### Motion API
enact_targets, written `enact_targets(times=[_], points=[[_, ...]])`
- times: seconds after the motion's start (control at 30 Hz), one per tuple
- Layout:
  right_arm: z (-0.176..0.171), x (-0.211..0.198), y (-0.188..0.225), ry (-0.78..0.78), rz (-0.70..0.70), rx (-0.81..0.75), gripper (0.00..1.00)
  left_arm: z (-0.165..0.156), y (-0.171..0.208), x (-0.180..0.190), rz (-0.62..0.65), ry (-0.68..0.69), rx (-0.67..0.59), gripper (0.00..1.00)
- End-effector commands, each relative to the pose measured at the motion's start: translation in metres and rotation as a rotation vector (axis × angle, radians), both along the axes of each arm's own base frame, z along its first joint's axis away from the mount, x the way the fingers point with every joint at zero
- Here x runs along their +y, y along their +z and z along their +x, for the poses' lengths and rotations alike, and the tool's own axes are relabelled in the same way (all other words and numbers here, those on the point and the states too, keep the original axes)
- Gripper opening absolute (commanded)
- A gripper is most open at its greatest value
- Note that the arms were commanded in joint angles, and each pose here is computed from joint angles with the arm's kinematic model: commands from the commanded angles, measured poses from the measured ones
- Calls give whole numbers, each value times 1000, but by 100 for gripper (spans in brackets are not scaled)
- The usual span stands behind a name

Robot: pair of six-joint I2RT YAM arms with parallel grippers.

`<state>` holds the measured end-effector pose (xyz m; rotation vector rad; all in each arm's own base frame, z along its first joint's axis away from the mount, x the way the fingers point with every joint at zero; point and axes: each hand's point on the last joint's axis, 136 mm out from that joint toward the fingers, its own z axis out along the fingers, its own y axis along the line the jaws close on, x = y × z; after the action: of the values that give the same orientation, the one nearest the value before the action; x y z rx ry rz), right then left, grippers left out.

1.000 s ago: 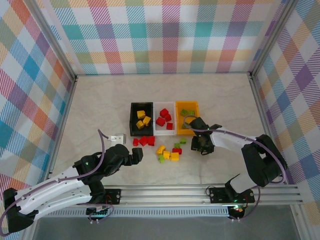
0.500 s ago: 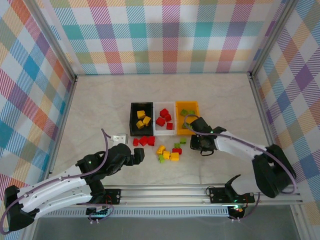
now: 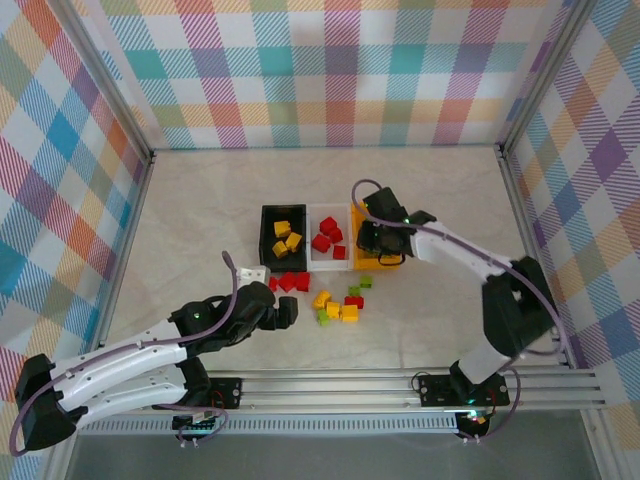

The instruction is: Sort the legos into containers by color

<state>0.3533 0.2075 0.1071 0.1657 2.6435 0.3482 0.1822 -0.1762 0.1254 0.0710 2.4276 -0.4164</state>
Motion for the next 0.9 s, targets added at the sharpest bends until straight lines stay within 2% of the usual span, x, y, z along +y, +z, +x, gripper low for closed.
enact_targets(times=[0.0,0.07,0.1,0.2,0.33,0.53,0.7,0.87], points=[[24,4,4,-9,-7,-20,43,3,12,-10,-30,-28,-11,100],[32,13,12,12,13,-29,62,3,11,-14,-29,-39,-3,100],[33,17,19,21,27,-40,67,2,9,-16,-26,-50,4,100],[29,20,42,44,53,-90,73,0,5,-30,-32,-103,33,100],[-1,21,53,91,65,-126,75,-5,-5,-55,-9,-170,58,94],[-52,11,39,106,94,-123,75,-8,-26,-101,54,-254,84,85],[-75,-6,34,81,120,-124,75,-6,-44,-134,30,-295,124,78],[-85,-19,37,63,120,-149,76,1,-64,-130,103,-252,142,69]])
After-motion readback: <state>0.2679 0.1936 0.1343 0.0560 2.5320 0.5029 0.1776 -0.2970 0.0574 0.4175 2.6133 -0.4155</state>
